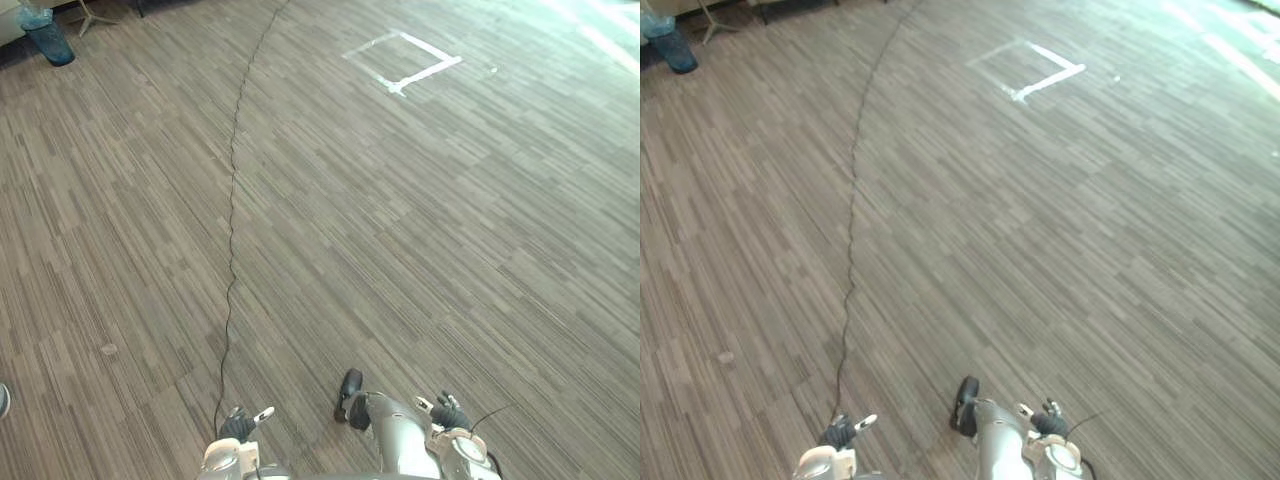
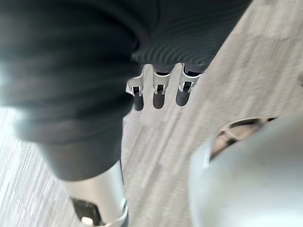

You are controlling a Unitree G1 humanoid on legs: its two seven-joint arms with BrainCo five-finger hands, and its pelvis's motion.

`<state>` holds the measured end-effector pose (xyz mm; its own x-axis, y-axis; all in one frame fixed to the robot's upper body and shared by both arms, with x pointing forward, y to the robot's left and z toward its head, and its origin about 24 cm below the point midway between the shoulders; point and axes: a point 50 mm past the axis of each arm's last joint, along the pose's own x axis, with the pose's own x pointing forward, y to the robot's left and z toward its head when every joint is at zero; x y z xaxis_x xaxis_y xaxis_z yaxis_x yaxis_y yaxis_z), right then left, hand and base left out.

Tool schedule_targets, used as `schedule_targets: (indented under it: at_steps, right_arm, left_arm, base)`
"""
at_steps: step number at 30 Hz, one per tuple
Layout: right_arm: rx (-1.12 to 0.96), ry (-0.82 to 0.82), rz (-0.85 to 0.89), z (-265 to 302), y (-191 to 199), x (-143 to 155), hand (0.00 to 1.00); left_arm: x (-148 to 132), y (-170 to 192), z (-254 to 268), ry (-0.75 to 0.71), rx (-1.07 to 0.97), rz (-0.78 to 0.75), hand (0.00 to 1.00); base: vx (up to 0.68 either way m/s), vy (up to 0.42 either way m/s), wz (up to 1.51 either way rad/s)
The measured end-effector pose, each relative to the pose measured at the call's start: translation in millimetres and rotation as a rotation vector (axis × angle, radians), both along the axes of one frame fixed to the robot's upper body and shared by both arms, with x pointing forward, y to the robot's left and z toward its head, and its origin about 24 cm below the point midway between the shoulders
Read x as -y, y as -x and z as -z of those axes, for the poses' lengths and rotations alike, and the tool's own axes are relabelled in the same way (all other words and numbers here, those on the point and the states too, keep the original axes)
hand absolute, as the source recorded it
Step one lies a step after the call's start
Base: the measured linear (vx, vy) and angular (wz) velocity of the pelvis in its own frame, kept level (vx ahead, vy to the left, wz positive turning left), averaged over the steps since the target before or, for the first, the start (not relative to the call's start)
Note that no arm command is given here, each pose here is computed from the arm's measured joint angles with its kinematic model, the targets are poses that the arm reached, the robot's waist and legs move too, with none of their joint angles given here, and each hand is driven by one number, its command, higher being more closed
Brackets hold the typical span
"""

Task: Pick up cushions and gather them together orderly.

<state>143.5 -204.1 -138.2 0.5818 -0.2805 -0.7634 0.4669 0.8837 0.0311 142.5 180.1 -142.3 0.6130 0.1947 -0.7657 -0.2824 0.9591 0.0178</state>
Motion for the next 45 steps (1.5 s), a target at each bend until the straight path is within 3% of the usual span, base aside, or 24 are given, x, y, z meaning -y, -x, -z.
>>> schedule_targets:
  at_steps: [10,14,21,26,33,38,45]
  right_arm:
    - [-0.057,-0.060,-0.020,9,8,-23,0.00]
    - [-0.072,-0.102,-0.035,13,16,-42,0.00]
    - [0.001,-0.079,-0.054,5,0,-36,0.00]
    - [-0.030,-0.023,-0.074,5,-2,-12,0.00]
    - [-0.012,0.023,-0.044,0,-3,7,0.00]
    - [-0.053,-0.025,-0.060,7,1,-14,0.00]
    - [-0.097,-0.039,-0.047,13,12,-18,0.00]
  left_arm:
    - [-13,7,-5,0.002,0.058,-0.111,0.00]
    - [-30,8,-7,-0.046,0.059,-0.101,0.00]
    - [-26,16,3,-0.065,-0.045,-0.026,0.00]
    - [-19,22,8,-0.074,-0.083,0.057,0.00]
    - [-2,26,11,-0.021,-0.085,0.022,0.00]
    - [-25,10,-3,-0.075,0.013,-0.012,0.00]
    - [-16,1,-8,-0.029,0.084,-0.062,0.00]
  base:
    - [0.61,0.115,-0.99]
    - [0.78,0.377,-0.82]
    - [0.61,0.183,-0.37]
    - [0.55,-0.007,0.05]
    - [0.73,-0.175,-0.20]
    - [0.66,-0.091,-0.71]
    - [0.63,0.216,-0.93]
